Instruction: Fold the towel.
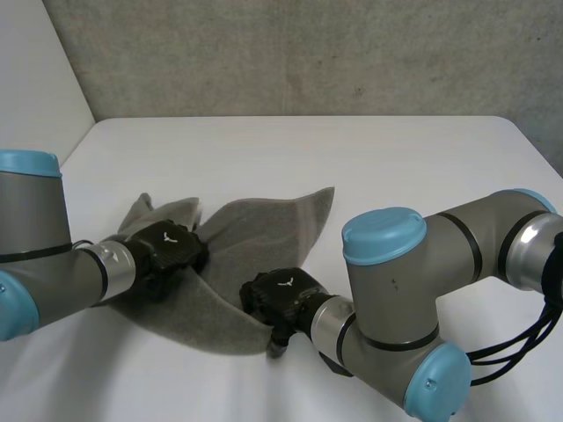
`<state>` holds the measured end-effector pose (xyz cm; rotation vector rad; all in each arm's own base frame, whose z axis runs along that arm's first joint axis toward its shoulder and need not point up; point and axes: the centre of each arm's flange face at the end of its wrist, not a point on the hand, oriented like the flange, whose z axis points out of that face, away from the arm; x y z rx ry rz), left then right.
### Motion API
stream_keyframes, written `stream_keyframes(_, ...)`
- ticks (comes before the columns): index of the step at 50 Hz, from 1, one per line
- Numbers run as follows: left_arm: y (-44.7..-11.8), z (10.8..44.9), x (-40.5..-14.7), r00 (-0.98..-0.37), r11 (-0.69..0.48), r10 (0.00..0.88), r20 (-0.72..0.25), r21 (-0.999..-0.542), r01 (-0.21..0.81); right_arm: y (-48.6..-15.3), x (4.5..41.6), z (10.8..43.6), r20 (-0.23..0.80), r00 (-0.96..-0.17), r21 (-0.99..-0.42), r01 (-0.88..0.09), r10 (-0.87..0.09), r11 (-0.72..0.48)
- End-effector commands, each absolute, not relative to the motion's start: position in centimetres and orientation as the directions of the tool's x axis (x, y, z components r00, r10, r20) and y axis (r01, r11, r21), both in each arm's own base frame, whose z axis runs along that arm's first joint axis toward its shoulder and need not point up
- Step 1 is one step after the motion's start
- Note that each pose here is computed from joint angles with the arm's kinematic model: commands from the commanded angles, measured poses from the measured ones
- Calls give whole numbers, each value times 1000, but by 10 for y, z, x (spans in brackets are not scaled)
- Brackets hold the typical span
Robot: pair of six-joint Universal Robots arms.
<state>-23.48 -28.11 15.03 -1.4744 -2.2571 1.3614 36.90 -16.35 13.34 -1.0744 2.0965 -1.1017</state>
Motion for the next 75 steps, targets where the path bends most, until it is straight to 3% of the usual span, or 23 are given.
stream_keyframes(1,-294,157,-232,-553,96,716,-426,-725,682,-167,372,124,-89,-542,-846,-402,-835,350)
stream_keyframes(11,-314,174,-240,-577,6,624,-526,-736,677,-185,381,144,-66,-553,-890,-344,-831,300)
stream_keyframes(14,-326,195,-251,-595,-87,563,-574,-757,647,-200,387,181,-27,-567,-942,-261,-823,211)
stream_keyframes(16,-334,212,-262,-610,-165,514,-603,-767,620,-235,379,249,48,-645,-994,-108,-762,29)
stream_keyframes(17,-342,232,-271,-643,-245,448,-621,-777,579,-235,379,249,48,-646,-994,-107,-762,27)
stream_keyframes(18,-348,254,-280,-691,-323,380,-615,-788,524,-255,367,287,83,-697,-995,-23,-712,-93)
stream_keyframes(19,-348,254,-280,-691,-324,379,-615,-788,523,-269,355,324,121,-744,-970,51,-657,-236)
stream_keyframes(20,-350,277,-289,-746,-403,317,-586,-795,453,-269,355,325,121,-744,-970,51,-657,-237)
stream_keyframes(21,-350,278,-289,-746,-404,316,-586,-795,452,-276,347,355,153,-778,-921,111,-610,-372)
stream_keyframes(22,-352,306,-292,-808,-495,249,-534,-788,367,-278,341,379,180,-799,-854,162,-573,-495)
stream_keyframes(23,-349,334,-292,-865,-574,200,-460,-770,278,-278,341,380,181,-800,-853,163,-573,-496)
stream_keyframes(24,-349,335,-292,-866,-575,199,-460,-770,277,-279,334,398,213,-818,-787,181,-534,-590)
stream_keyframes(26,-344,366,-287,-932,-658,169,-320,-741,135,-276,334,403,250,-817,-756,171,-520,-632)
stream_keyframes(29,-342,365,-284,-944,-649,175,-280,-754,104,-275,337,391,351,-773,-767,87,-529,-636)
stream_keyframes(33,-340,332,-282,-940,-555,203,-274,-823,120,-275,341,363,416,-715,-812,-15,-562,-583)
stream_keyframes(38,-327,284,-285,-916,-421,268,-297,-892,166,-279,342,295,473,-621,-873,-236,-625,-426)
stream_keyframes(44,-304,228,-279,-885,-254,339,-320,-937,241,-278,338,241,502,-546,-856,-425,-671,-295)
stream_keyframes(46,-297,217,-278,-875,-221,360,-324,-941,257,-276,334,210,523,-516,-815,-534,-678,-223)
stream_keyframes(49,-285,195,-279,-852,-165,407,-329,-944,285,-276,328,190,549,-511,-775,-607,-661,-174)
stream_keyframes(53,-271,175,-283,-824,-118,454,-338,-940,321,-278,322,176,549,-520,-758,-639,-654,-128)
stream_keyframes(66,-260,172,-283,-810,-81,479,-337,-936,342,-265,310,151,493,-525,-750,-661,-694,-33)
stream_keyframes(71,-259,172,-280,-814,-74,473,-337,-936,345,-268,301,167,406,-617,-814,-579,-674,40)
stream_keyframes(75,-258,175,-277,-817,-72,467,-339,-935,347,-280,284,193,260,-722,-897,-426,-641,116)
